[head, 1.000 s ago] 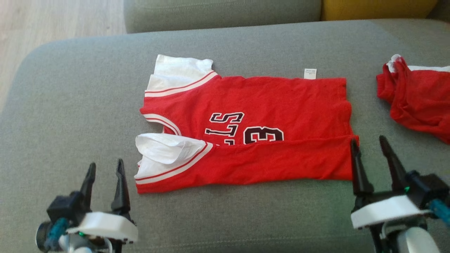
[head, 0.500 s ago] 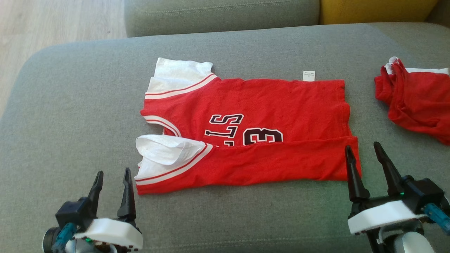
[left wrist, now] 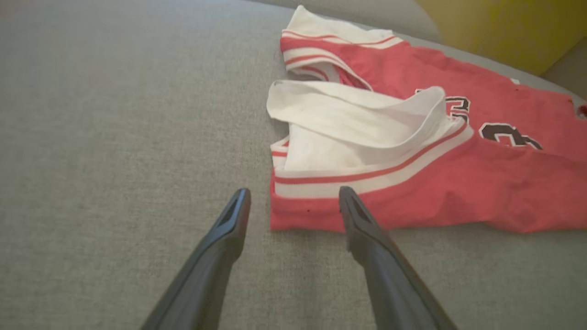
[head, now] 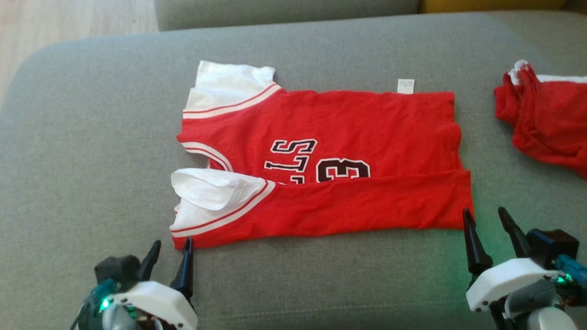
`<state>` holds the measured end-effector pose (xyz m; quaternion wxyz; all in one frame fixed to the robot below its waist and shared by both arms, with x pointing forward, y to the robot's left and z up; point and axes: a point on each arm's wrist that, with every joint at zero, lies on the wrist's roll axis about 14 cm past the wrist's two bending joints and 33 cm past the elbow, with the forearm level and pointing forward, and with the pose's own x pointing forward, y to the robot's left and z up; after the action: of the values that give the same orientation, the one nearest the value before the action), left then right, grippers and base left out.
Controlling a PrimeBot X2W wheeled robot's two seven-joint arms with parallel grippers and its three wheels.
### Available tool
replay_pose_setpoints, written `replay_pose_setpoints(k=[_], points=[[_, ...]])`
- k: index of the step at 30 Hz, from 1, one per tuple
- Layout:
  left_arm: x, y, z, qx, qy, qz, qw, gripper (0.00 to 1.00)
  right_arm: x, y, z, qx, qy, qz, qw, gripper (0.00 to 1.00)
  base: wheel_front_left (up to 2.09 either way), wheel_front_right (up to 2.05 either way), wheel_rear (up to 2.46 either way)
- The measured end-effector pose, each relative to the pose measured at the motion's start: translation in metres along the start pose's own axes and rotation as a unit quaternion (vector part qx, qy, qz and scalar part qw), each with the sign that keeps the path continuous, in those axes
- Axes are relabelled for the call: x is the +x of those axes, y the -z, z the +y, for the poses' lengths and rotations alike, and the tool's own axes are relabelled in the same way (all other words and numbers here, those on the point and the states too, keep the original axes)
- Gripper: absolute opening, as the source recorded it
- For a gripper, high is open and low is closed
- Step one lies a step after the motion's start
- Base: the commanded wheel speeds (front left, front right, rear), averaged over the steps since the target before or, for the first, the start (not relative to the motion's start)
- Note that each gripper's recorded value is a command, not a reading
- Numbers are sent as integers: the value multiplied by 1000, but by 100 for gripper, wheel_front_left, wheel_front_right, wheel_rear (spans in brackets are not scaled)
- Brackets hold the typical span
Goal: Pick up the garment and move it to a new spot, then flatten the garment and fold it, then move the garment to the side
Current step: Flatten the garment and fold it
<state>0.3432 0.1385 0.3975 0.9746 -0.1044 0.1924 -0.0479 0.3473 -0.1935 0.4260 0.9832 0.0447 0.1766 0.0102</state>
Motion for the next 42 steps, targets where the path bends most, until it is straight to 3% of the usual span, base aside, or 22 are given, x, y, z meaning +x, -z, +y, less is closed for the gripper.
replay_pose_setpoints(k=[9,15,16,17,18,19,20,21,22,23,42], points=[[28,18,-2,-21,14,58,998,100,10,39,-9,-3,18,102,995,100,0,0,0],[40,25,-1,-40,20,83,996,100,23,45,-9,-3,17,126,992,100,0,0,0],[42,25,-1,-43,22,84,995,91,25,47,-9,-3,17,129,991,100,0,0,0],[44,25,-1,-44,23,84,995,43,27,48,-9,-2,17,132,991,100,0,0,0],[46,24,0,-44,23,85,995,12,29,50,-9,-1,16,135,991,100,0,0,0],[48,24,0,-43,25,85,995,0,31,51,-9,0,16,136,991,84,0,0,0],[49,24,0,-43,28,86,995,0,33,49,-8,3,15,133,991,50,0,0,0],[50,24,-1,-43,29,87,995,0,35,49,-8,7,14,132,991,39,0,0,0],[50,24,0,-43,29,88,995,0,37,49,-7,9,13,132,991,16,0,0,0],[50,24,0,-45,31,87,995,0,38,50,-6,11,12,133,991,0,0,0,0],[24,8,4,-52,14,51,997,0,21,51,-12,44,22,122,991,0,0,0,0]])
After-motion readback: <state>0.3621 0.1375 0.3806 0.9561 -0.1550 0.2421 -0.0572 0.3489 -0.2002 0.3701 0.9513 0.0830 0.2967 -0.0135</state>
